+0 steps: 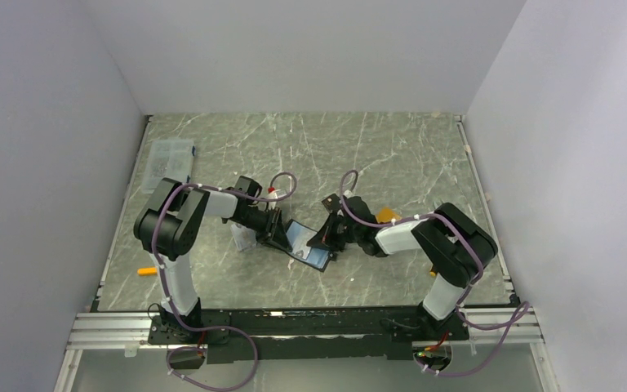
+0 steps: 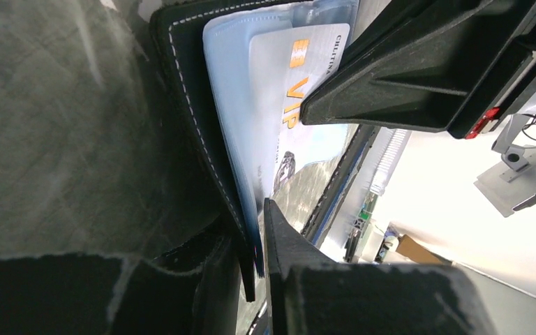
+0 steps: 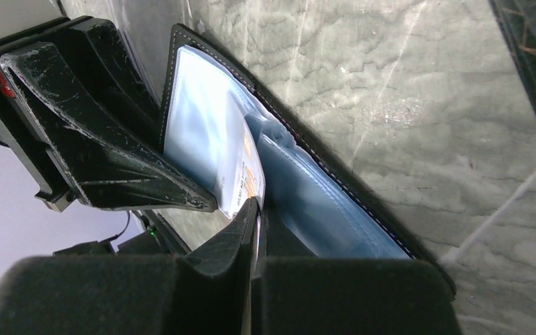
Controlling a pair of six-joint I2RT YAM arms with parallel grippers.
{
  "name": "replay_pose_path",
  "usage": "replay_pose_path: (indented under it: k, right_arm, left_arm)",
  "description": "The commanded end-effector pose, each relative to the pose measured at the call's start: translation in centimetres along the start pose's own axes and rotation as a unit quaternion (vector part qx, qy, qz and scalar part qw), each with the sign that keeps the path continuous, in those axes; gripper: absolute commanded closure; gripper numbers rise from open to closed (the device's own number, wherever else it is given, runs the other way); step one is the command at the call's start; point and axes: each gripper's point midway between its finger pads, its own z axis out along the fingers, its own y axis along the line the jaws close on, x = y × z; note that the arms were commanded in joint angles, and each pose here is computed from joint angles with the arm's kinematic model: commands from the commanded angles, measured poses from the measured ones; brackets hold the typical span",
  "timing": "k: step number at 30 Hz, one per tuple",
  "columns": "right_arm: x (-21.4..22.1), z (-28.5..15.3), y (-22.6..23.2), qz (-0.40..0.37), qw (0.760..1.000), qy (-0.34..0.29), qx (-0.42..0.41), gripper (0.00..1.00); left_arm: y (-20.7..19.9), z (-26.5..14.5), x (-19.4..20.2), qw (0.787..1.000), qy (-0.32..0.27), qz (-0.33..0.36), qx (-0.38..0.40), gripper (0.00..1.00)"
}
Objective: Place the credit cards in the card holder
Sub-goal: Insert the credit card into the card holder.
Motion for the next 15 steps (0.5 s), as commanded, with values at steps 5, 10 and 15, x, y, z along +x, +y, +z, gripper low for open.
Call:
replay_pose_path:
  k: [5,10,15]
  right_arm:
    - [0.4,1.2,-2.3,-0.019,0.997,0.003,0.072,0.91]
    - [0.6,0.9,-2.5,-0.055,0.992,0.018,0.11,0.64]
    - [0.8,-0.1,-3.0,-0.086,0.985,0.021,0.148,0.52]
  left_arm:
    - [-1.9,-0.3,-0.2,0.999,0.002,0.022,0.045,0.77]
    - [-2.0,-1.5,-1.3,0.999,-0.018,0.026,0.042,0.76]
    - [-1.4,-2.8,-2.2,0.998,-0.042,0.021,0.035,0.76]
